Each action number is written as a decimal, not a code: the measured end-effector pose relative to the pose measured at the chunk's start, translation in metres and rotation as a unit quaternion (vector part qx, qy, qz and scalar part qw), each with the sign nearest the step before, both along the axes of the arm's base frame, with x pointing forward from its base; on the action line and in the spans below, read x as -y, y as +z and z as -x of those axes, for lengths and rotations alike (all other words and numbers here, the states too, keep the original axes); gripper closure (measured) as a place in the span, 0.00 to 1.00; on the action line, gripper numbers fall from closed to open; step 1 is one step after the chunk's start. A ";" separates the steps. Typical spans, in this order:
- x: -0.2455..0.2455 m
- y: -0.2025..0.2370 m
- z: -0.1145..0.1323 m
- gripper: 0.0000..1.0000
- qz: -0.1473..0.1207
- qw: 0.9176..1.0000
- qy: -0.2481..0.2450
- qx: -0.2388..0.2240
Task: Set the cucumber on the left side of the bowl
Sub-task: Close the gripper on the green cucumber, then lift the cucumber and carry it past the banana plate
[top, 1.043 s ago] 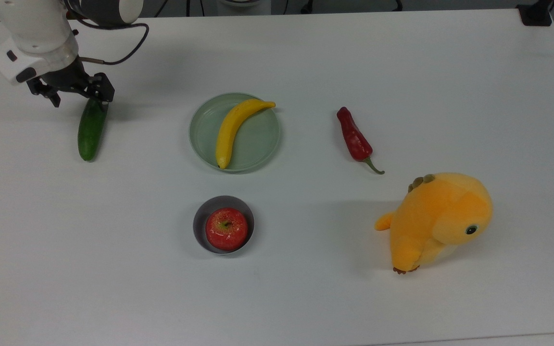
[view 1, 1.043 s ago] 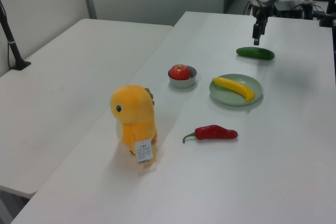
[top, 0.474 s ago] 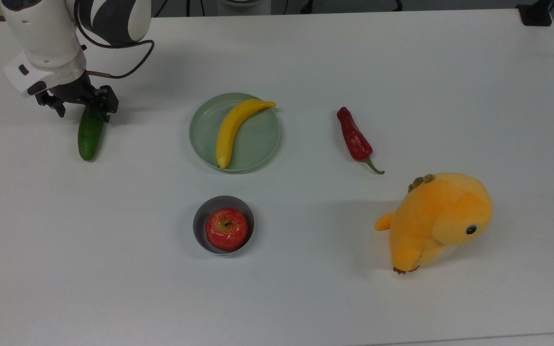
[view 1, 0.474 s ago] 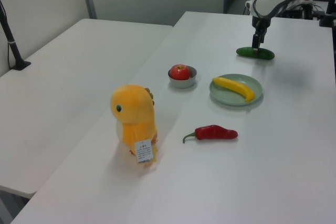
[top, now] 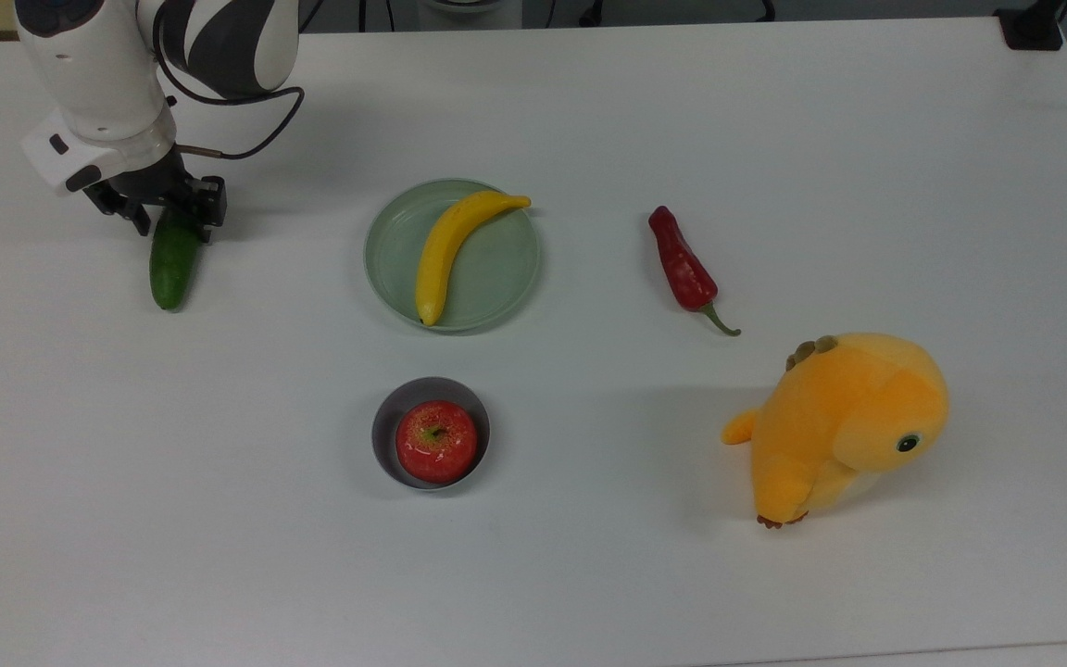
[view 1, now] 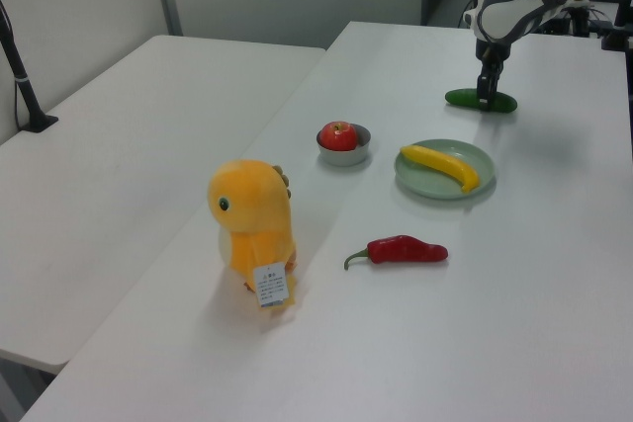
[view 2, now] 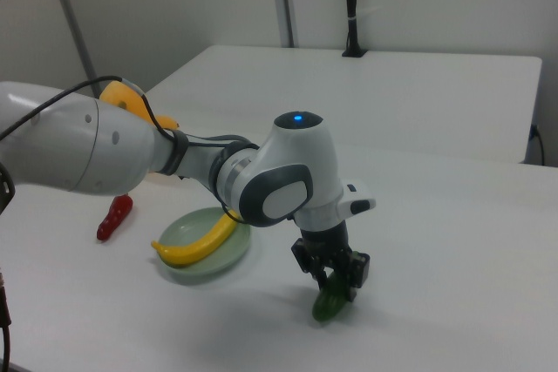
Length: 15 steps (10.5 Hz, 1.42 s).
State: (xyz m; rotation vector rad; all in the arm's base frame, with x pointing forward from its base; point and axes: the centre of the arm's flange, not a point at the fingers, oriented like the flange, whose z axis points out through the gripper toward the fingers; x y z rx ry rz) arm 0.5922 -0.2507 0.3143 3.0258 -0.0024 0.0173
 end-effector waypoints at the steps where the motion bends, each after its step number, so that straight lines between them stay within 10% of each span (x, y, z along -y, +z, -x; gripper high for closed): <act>1: -0.001 0.001 -0.001 0.49 -0.013 1.000 -0.012 0.009; 8: -0.002 0.022 -0.003 0.50 -0.027 0.999 -0.024 0.035; 15: -0.056 0.150 0.002 0.50 -0.071 0.996 0.006 0.051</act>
